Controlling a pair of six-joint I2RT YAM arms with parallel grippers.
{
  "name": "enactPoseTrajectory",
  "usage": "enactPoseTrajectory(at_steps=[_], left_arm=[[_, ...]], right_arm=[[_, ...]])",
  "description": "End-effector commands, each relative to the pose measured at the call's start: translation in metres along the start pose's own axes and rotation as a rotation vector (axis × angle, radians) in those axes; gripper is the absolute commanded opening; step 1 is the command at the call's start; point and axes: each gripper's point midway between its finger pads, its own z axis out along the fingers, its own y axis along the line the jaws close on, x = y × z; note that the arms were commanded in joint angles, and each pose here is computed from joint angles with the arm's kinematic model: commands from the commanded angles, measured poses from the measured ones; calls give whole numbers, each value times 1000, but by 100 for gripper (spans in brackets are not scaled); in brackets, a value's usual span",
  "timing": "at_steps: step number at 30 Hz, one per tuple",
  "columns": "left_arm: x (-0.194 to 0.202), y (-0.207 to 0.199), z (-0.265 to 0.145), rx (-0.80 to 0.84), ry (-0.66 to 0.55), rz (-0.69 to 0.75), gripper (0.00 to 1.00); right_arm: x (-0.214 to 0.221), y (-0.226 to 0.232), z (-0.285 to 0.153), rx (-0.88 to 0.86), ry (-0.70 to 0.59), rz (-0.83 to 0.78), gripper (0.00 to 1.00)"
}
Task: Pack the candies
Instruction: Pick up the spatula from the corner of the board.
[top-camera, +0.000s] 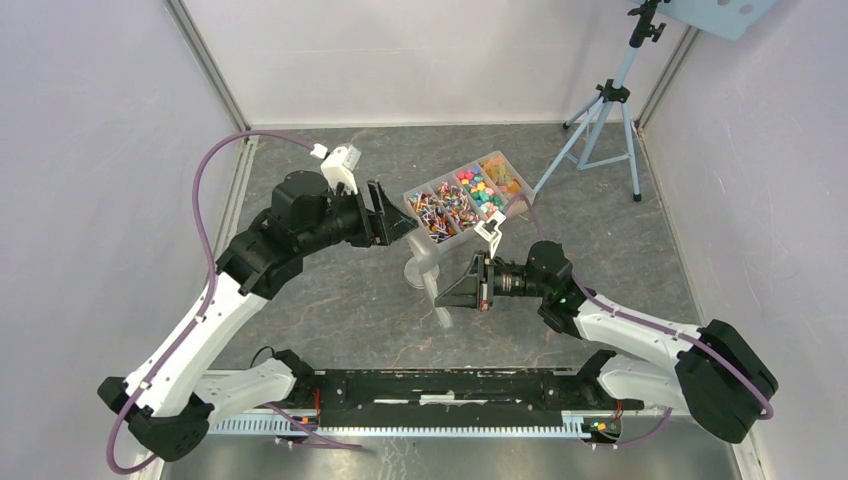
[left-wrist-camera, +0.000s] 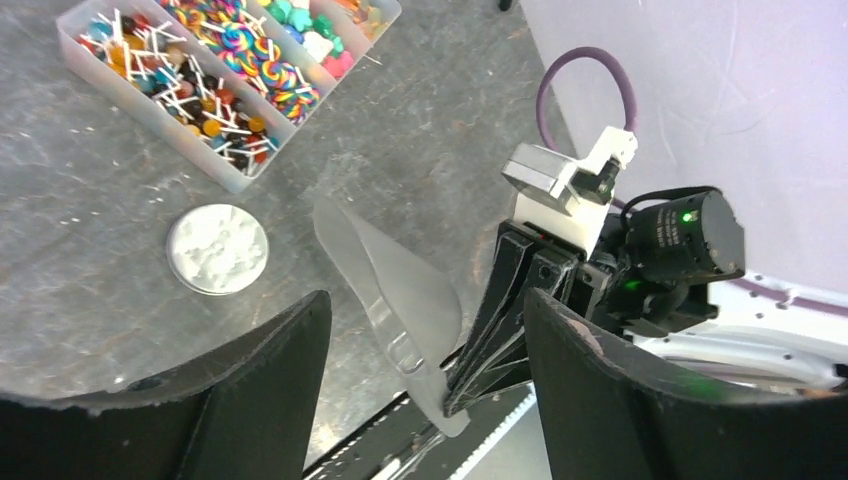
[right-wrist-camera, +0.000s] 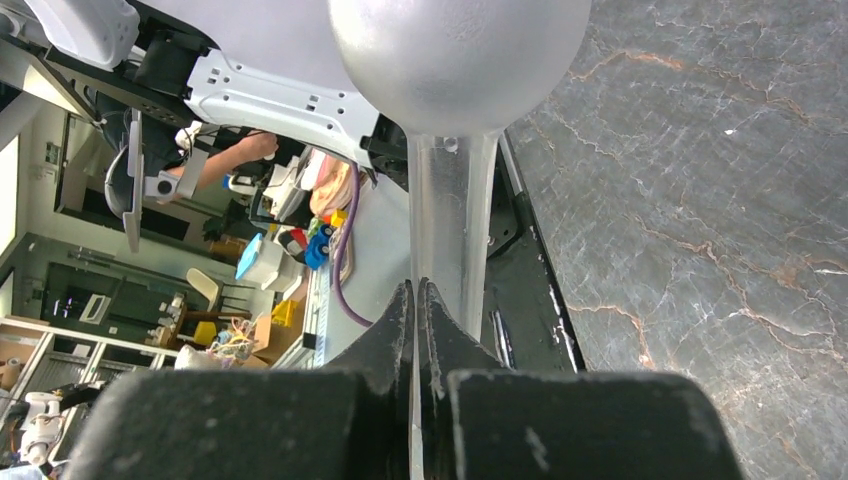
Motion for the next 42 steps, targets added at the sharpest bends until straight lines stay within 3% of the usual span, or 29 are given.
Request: enactPoseTrajectory(at_steps=[1, 9, 15, 17, 19, 21, 24, 26, 29, 34, 42], left_arm=[[9, -6, 12, 80, 54, -187, 74], [18, 12, 33, 120, 46, -389, 63], [18, 12, 38, 152, 19, -480, 36], [21, 14, 38, 154, 22, -515, 19], [23, 18, 38, 141, 20, -553, 3], [24, 24, 37, 116, 5, -591, 2], [23, 39, 30, 40, -56, -668, 2], [18, 53, 23, -32, -134, -733, 2], [16, 69, 12, -113, -210, -823, 2], [15, 88, -4, -246, -274, -938, 2], [21, 95, -16, -401, -245, -1087, 2]], right_arm=[[-6, 10, 1, -47, 3, -78, 0], [-3, 6, 1, -45, 1, -77, 0], [1, -5, 3, -17, 10, -68, 2], [1, -12, 3, 11, 15, -77, 7], [1, -23, 4, 73, 28, -108, 20], [-3, -39, 0, 178, 40, -157, 35], [-25, -55, -11, 345, -3, -324, 59], [-43, -54, -19, 424, -65, -476, 69], [-65, -39, -28, 487, -159, -730, 72], [-73, -13, -28, 513, -208, -1126, 77], [-37, 26, -15, 425, -250, -1944, 76]])
